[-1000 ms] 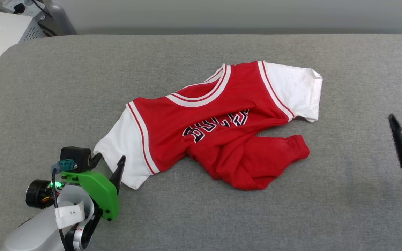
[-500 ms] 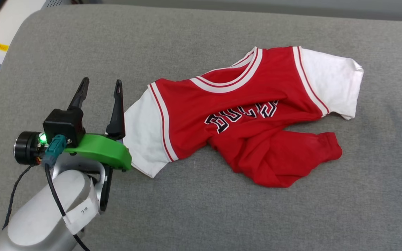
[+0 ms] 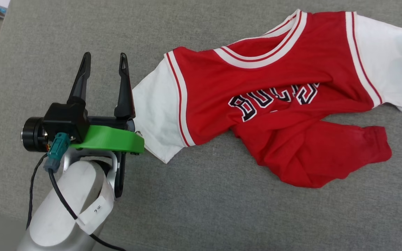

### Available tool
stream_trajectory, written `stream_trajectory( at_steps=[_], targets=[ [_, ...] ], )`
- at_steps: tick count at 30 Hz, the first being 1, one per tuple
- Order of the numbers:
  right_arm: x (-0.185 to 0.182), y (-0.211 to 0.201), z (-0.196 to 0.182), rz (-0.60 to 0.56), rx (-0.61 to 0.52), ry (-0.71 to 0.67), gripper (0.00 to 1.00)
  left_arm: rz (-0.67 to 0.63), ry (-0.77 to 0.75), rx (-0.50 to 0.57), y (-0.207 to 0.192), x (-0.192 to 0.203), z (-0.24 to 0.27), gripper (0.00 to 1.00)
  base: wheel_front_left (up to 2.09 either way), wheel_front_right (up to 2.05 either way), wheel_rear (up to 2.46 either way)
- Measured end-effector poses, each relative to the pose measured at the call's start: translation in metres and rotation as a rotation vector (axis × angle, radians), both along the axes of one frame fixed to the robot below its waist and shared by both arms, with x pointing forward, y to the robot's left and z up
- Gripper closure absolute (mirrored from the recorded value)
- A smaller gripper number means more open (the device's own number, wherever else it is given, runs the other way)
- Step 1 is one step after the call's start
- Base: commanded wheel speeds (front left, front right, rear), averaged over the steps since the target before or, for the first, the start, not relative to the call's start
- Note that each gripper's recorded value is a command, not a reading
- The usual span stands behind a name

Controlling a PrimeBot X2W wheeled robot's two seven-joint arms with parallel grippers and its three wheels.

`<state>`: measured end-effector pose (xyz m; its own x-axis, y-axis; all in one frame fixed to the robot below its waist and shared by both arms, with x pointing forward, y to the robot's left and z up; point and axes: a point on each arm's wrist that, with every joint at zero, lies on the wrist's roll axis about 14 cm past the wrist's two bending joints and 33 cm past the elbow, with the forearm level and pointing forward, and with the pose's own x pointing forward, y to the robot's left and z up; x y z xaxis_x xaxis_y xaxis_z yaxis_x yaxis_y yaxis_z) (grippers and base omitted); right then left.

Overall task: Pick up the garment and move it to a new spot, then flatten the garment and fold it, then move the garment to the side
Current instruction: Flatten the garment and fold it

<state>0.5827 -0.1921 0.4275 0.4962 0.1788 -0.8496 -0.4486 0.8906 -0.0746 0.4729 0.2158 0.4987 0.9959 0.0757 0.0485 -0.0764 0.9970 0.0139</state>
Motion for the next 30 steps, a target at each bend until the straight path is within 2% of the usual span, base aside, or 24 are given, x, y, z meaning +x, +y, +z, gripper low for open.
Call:
stream_trajectory(
  at_steps=[6, 11, 12, 13, 16, 23, 26, 30],
  targets=[
    [0.002, 0.013, -0.063, 0.019, -0.006, 0.105, 0.00, 0.031, 0.032, 0.015, 0.011, 0.004, -0.021, 0.00, 0.00, 0.00, 0.00],
    [0.004, 0.015, -0.081, 0.034, -0.004, 0.120, 0.00, 0.065, 0.051, 0.039, 0.028, 0.005, -0.030, 0.00, 0.00, 0.00, 0.00],
    [0.005, 0.017, -0.079, 0.040, 0.008, 0.103, 0.58, 0.064, 0.053, 0.045, 0.028, 0.005, -0.031, 0.00, 0.00, 0.00, 0.00],
    [0.007, 0.018, -0.077, 0.046, 0.019, 0.079, 1.00, 0.063, 0.052, 0.048, 0.029, 0.005, -0.031, 0.00, 0.00, 0.00, 0.00],
    [0.014, 0.033, -0.059, 0.054, 0.124, -0.026, 1.00, 0.057, 0.042, 0.056, 0.036, 0.005, -0.027, 0.00, 0.00, 0.00, 0.00],
    [-0.008, 0.021, -0.018, 0.100, 0.144, -0.151, 1.00, -0.028, 0.042, 0.153, 0.049, 0.007, -0.006, 0.00, 0.00, 0.00, 0.00],
    [-0.019, 0.006, 0.007, 0.089, 0.156, -0.204, 1.00, -0.080, 0.042, 0.213, 0.050, 0.023, 0.014, 0.00, 0.00, 0.00, 0.00],
    [-0.043, -0.020, 0.021, 0.065, 0.145, -0.230, 1.00, -0.177, 0.049, 0.249, 0.034, 0.051, 0.039, 0.00, 0.00, 0.00, 0.00]
  ],
)
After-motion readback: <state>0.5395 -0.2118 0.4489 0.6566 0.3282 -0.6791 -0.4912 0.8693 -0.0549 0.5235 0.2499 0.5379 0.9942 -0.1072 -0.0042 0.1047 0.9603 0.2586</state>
